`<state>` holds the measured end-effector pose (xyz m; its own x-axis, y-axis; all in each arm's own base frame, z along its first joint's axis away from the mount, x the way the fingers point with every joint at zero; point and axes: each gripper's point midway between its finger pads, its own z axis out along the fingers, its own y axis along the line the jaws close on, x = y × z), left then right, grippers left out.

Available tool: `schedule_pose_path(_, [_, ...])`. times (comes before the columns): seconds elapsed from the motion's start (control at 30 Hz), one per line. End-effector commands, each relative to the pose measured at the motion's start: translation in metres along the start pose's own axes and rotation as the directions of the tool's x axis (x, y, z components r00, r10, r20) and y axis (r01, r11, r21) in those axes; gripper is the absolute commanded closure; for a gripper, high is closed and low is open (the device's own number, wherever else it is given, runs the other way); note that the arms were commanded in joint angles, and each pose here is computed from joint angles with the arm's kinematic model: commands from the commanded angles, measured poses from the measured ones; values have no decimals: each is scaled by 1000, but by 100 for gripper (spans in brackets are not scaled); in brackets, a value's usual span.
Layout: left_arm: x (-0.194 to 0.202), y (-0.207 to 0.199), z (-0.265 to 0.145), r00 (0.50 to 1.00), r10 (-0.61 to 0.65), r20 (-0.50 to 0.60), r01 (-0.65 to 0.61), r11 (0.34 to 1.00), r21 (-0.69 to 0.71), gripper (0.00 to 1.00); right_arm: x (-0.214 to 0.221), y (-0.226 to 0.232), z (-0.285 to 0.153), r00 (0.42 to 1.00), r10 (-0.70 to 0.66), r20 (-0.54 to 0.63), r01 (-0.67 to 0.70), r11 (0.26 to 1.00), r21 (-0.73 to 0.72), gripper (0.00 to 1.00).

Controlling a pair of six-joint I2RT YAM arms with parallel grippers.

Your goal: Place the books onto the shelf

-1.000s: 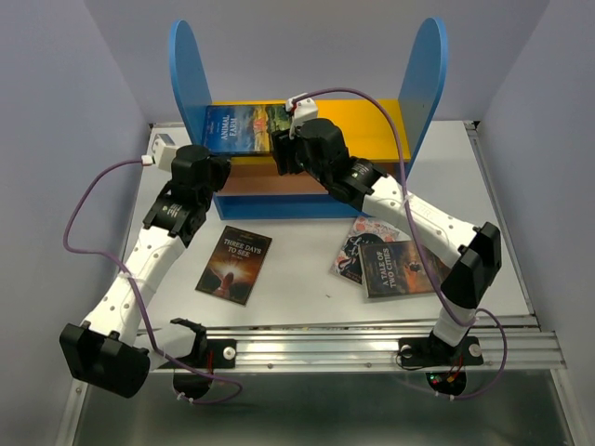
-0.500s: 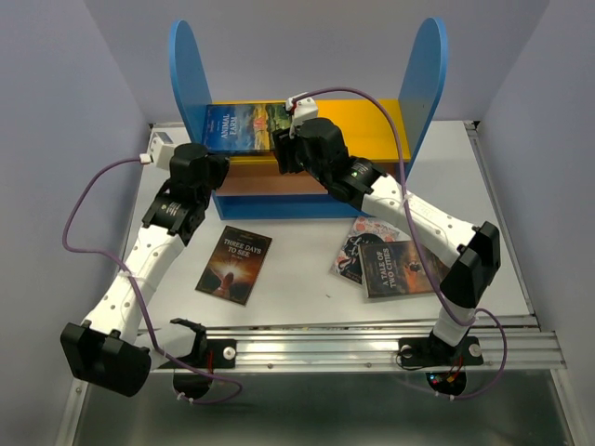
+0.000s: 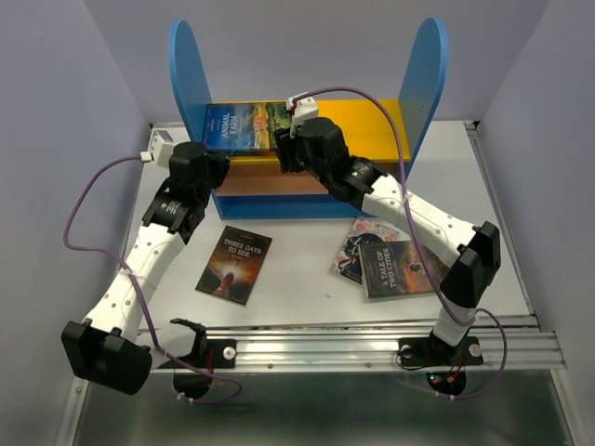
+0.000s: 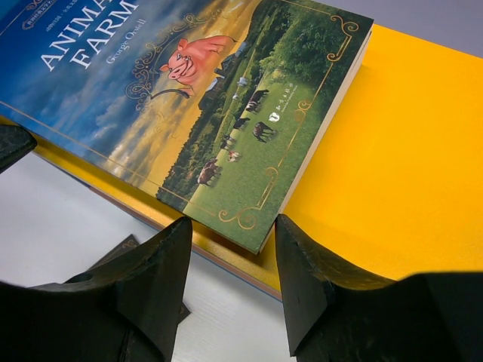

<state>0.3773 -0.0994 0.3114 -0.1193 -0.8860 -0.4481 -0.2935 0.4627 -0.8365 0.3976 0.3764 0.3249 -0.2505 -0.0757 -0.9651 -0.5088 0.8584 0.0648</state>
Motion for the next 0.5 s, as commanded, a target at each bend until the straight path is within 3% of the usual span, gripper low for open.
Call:
schedule_pose_path(0.0, [-20,-31,-9,999,-10,42,7,996,88,100,-40,25,-5,993,38,116,-26,994,-106,47])
schedule_pose_path(0.17, [-19,-33,-11,999,-8,34,5,995,96,99,-41,25,-7,992,40,118,-27,994,-108,43])
schedule_pose_path(0.33, [-17,-40,-22,1000,21,7,-22,989,143,97,-47,19,-17,990,52,132,-40,995,-92,25])
schedule_pose_path(0.43, [-14,-45,-37,998,63,-21,-58,979,193,80,-49,10,-32,988,60,141,-51,997,-65,13])
schedule_pose_path(0.47, [-10,-46,-43,994,105,-41,-94,971,220,60,-48,5,-38,988,66,143,-60,997,-45,9])
